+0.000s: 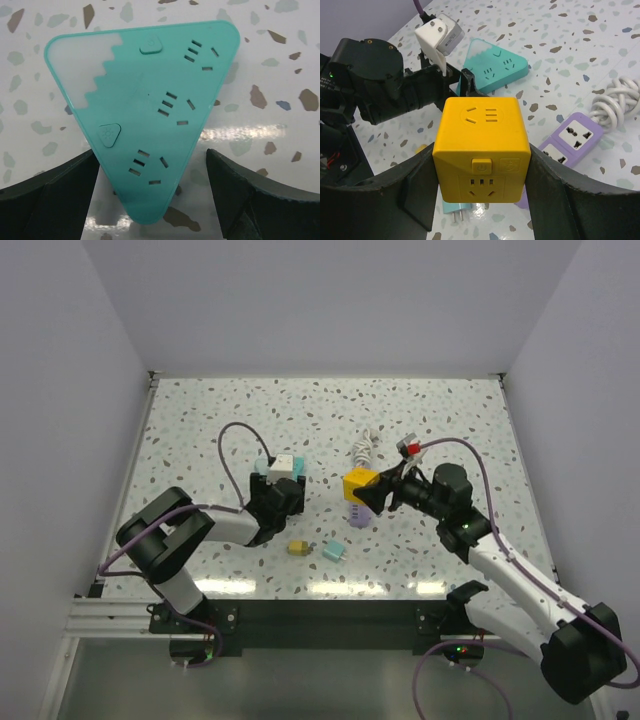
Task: Insert the plug
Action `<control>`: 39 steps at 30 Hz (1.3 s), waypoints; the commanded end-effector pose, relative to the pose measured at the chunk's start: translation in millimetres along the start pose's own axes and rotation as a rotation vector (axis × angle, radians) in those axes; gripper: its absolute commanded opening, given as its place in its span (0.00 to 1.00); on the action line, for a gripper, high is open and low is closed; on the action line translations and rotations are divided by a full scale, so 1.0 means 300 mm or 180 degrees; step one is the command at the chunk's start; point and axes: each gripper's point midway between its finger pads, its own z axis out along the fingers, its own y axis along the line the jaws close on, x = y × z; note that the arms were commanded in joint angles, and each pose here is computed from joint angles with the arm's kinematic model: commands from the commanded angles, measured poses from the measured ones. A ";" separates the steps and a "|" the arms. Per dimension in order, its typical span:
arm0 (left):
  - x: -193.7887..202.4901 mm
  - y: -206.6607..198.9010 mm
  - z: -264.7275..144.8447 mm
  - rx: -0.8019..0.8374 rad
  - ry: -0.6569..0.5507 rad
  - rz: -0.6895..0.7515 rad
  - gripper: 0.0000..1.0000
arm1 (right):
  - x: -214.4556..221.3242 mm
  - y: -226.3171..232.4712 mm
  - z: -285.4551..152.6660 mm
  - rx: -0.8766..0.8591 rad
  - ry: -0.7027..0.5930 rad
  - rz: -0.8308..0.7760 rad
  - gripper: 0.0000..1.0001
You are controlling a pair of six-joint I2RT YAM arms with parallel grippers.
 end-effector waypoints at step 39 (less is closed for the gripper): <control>-0.223 0.038 -0.002 0.1140 -0.0474 -0.0924 1.00 | -0.029 -0.204 0.494 -0.0485 0.1572 -0.1435 0.00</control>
